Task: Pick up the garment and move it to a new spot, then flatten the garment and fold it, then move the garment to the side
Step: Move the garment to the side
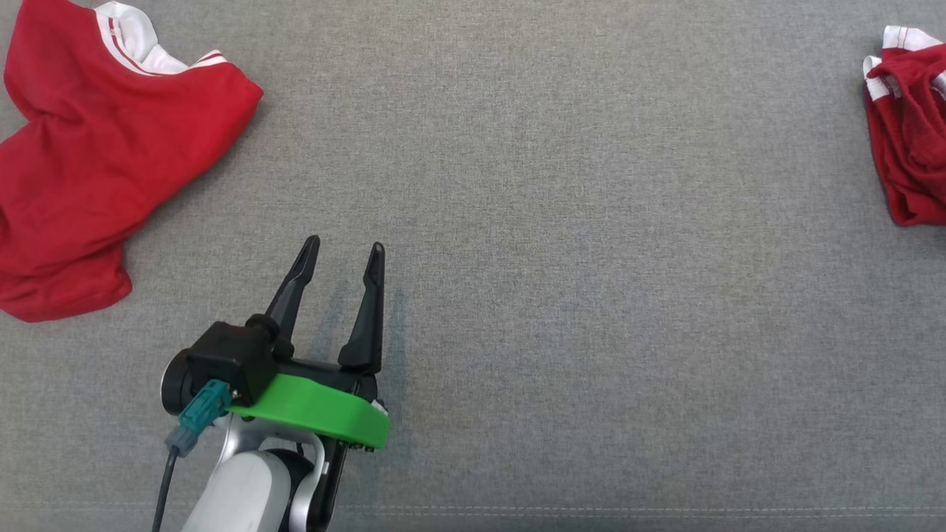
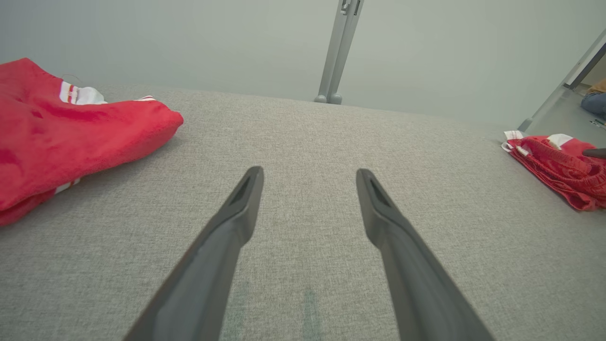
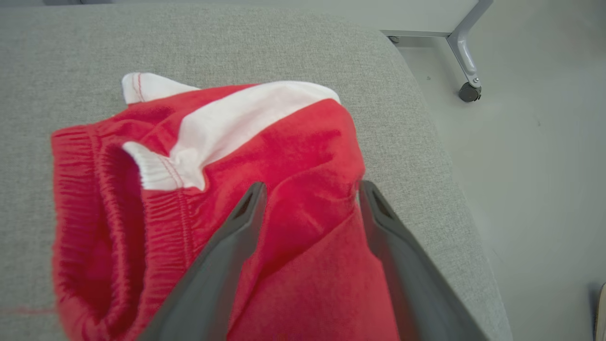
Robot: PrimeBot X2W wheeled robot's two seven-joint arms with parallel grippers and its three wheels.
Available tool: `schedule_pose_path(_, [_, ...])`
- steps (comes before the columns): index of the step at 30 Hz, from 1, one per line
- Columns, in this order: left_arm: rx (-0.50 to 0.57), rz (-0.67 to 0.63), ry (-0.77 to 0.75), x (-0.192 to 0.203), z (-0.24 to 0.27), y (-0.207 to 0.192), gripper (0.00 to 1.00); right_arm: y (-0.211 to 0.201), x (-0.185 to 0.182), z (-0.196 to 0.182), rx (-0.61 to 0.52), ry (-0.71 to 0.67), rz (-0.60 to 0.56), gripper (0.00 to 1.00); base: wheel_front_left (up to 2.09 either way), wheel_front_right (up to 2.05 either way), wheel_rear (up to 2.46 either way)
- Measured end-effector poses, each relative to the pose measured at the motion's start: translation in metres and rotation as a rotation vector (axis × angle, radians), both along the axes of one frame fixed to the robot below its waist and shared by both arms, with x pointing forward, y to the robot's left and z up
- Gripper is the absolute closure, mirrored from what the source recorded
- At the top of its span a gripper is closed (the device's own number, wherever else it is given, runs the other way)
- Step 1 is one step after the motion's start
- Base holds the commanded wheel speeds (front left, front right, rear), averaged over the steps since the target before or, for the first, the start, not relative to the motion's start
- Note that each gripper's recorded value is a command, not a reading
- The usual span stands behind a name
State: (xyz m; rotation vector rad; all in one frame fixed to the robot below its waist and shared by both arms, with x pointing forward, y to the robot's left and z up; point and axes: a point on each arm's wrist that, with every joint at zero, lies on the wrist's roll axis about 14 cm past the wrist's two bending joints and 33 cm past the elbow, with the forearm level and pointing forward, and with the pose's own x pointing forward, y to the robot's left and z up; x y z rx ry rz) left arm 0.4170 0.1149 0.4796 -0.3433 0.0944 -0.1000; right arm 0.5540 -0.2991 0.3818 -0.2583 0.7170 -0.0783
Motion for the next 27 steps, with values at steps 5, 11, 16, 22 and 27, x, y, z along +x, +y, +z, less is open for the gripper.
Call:
schedule_pose_path(5, [-0.001, -0.001, -0.002, 0.000, 0.000, 0.000, 0.00, -0.006, -0.002, 0.002, -0.011, -0.005, -0.015, 0.00, 0.00, 0.00, 0.00])
schedule_pose_path(11, [-0.004, -0.006, -0.007, 0.001, 0.002, -0.003, 0.00, -0.018, -0.005, 0.007, -0.028, -0.007, -0.038, 0.00, 0.00, 0.00, 0.00])
schedule_pose_path(16, [-0.007, -0.010, -0.010, 0.001, 0.003, -0.004, 0.00, -0.028, -0.007, 0.012, -0.042, -0.012, -0.056, 0.00, 0.00, 0.00, 0.00])
schedule_pose_path(22, [-0.009, -0.017, -0.011, 0.002, 0.003, -0.006, 0.00, -0.036, -0.011, 0.013, -0.051, -0.008, -0.072, 0.00, 0.00, 0.00, 0.00])
schedule_pose_path(27, [-0.010, -0.019, -0.013, 0.002, 0.004, -0.007, 0.00, -0.040, -0.013, 0.015, -0.054, -0.014, -0.081, 0.00, 0.00, 0.00, 0.00])
